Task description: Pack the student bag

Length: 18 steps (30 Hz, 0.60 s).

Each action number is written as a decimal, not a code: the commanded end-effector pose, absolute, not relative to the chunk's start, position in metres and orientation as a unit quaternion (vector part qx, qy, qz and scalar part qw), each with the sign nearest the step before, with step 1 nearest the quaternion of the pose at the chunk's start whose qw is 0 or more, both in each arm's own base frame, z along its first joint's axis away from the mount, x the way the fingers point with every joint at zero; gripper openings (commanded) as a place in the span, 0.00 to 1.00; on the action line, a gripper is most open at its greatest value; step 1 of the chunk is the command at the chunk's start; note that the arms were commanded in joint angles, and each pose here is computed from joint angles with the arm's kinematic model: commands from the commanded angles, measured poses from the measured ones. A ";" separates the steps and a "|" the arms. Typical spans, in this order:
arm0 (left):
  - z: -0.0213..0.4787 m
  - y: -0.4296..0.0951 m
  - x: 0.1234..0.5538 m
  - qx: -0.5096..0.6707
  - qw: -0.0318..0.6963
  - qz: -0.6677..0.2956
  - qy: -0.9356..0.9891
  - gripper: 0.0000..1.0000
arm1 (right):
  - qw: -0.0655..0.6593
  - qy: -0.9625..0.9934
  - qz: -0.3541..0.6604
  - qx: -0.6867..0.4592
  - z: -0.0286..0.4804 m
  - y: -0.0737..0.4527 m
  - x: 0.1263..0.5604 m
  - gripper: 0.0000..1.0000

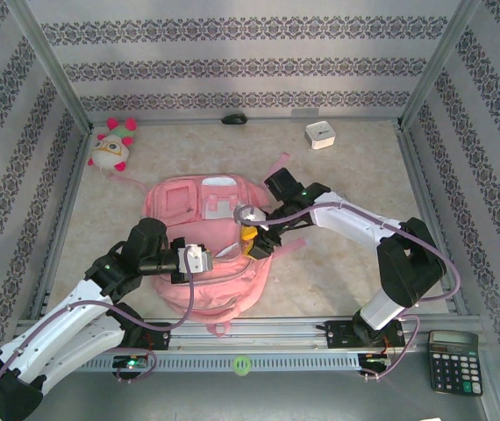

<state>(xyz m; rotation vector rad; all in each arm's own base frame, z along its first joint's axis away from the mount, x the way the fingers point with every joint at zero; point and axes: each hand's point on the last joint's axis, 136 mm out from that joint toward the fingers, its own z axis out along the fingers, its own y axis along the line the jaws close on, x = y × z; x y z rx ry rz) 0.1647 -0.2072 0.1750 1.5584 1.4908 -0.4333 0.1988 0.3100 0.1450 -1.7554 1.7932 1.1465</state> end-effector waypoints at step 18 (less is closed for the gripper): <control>0.208 -0.209 0.198 0.575 0.528 -0.142 0.608 0.00 | 0.174 0.674 0.452 -0.558 0.164 0.295 0.186 0.04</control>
